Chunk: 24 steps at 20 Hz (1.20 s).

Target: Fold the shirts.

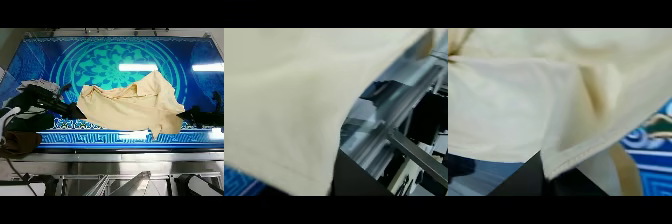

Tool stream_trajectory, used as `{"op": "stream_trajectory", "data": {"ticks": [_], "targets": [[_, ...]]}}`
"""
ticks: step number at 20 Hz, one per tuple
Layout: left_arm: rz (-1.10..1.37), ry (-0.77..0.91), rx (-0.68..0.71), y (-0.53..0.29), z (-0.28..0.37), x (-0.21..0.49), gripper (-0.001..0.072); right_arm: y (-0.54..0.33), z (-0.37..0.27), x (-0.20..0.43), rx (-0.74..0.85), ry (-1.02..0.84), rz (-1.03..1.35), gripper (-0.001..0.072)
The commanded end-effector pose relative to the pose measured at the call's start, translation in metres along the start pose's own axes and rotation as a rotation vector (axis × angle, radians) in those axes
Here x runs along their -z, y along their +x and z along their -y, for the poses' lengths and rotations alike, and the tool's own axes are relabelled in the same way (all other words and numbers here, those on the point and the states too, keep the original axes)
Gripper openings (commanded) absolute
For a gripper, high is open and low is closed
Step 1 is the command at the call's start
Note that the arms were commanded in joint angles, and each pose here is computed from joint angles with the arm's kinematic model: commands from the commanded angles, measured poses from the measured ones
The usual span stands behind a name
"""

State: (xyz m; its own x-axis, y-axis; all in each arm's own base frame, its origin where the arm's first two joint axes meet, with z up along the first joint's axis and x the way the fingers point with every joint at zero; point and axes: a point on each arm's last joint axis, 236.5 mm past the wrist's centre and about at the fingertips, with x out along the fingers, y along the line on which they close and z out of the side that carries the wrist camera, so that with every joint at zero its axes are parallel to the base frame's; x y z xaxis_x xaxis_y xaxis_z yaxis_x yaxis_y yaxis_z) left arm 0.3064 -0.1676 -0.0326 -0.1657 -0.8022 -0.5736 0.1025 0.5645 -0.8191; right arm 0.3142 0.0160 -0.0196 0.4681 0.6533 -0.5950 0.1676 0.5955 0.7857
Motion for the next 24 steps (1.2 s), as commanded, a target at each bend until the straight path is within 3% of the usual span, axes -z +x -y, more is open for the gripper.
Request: {"op": "stream_trajectory", "data": {"ticks": [1,3,6,8,10,12,16,19,24], "targets": [[0.164,0.328,0.265,-0.072,0.119,0.015,0.0023,-0.053,-0.142,0.006,-0.371,-0.267,0.2,0.0019],[0.366,0.565,0.395,-0.13,0.205,0.036,0.0023,-0.109,-0.224,0.022,-0.474,-0.505,0.417,0.002],[0.629,0.849,0.146,-0.186,0.28,0.078,0.0024,-0.193,-0.319,0.064,-0.493,-0.827,0.807,0.002],[0.83,1.017,-0.069,-0.22,0.331,0.106,0.0025,-0.249,-0.358,0.081,-0.394,-0.966,1.124,0.002],[0.975,1.1,-0.246,-0.25,0.361,0.115,0.0025,-0.278,-0.378,0.089,-0.285,-1.047,1.262,0.002],[0.965,1.068,-0.248,-0.263,0.361,0.107,0.0025,-0.277,-0.382,0.074,-0.234,-1.071,1.212,0.002],[0.74,0.902,0.036,-0.244,0.313,0.051,0.0025,-0.23,-0.327,-0.006,-0.275,-0.919,0.927,0.002],[0.579,0.72,0.129,-0.191,0.24,-0.022,0.0025,-0.156,-0.267,-0.068,-0.302,-0.777,0.74,0.002],[0.43,0.352,0.244,-0.124,0.09,-0.121,0.0024,0.018,-0.129,-0.136,-0.183,-0.502,0.416,0.0019]]}}
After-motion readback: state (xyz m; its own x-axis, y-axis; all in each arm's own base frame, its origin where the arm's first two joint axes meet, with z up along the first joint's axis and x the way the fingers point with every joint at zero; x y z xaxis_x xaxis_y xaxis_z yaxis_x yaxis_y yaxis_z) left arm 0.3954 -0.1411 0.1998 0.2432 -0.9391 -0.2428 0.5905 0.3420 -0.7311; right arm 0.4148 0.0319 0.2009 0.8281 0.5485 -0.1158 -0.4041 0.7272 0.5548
